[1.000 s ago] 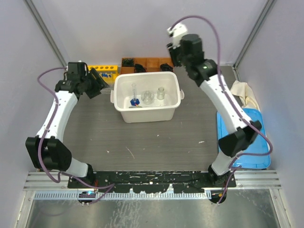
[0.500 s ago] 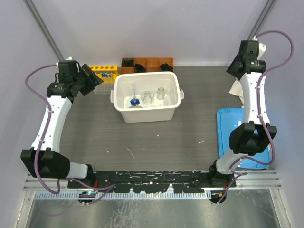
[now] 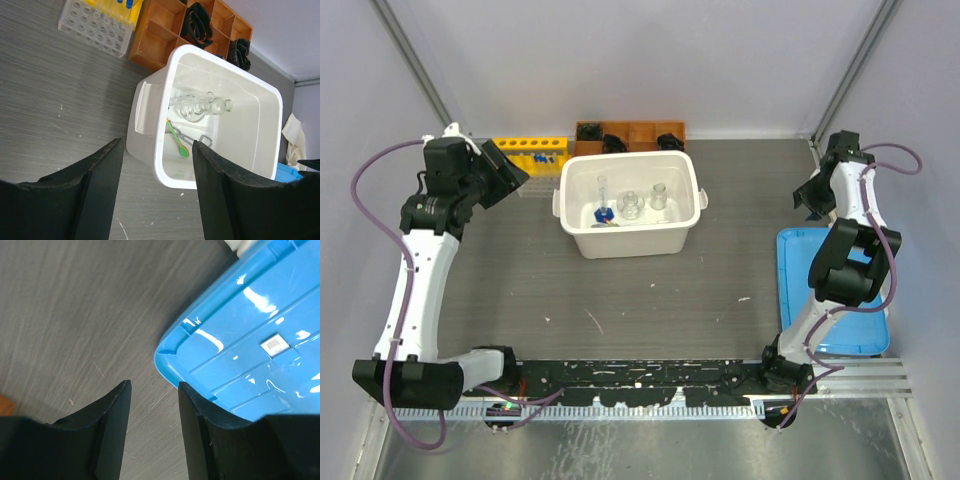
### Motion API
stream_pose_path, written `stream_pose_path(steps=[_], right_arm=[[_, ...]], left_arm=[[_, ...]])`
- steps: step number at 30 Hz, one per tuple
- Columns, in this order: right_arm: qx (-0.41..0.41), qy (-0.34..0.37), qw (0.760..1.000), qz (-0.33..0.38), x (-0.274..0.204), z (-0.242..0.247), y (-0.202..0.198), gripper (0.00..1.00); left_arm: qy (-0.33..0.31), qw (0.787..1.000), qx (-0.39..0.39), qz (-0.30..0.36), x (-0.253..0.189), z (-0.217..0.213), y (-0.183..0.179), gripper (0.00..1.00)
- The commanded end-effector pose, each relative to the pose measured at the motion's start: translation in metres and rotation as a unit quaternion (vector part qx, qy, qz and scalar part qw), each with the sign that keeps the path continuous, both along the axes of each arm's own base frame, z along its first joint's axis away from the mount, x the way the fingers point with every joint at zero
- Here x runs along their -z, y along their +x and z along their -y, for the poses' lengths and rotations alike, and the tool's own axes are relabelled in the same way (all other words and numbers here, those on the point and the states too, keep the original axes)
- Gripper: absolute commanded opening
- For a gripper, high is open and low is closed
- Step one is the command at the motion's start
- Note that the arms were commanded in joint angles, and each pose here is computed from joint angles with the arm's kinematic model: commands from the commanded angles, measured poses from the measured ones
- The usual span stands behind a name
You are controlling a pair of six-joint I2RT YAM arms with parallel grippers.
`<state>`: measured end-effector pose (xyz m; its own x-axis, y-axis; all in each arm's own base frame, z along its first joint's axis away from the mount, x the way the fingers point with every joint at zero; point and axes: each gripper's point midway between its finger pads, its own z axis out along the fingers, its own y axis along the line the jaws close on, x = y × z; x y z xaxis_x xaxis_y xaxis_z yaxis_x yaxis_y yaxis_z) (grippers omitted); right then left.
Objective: Organize the chemistry lab equipment
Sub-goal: Pick up the storage box lid at the center of the board.
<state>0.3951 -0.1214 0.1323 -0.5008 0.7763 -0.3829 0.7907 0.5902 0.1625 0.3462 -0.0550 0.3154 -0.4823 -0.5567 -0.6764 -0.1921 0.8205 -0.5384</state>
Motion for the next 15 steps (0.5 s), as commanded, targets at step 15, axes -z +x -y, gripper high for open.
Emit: stream_pose_path(steps=[15], right_arm=[[0.188,0.016,0.982,-0.019,0.064,0.056,-0.003,0.48]], left_arm=[[0.012,1.000,0.020,0.001,0.004,0.002,-0.008,0.59]])
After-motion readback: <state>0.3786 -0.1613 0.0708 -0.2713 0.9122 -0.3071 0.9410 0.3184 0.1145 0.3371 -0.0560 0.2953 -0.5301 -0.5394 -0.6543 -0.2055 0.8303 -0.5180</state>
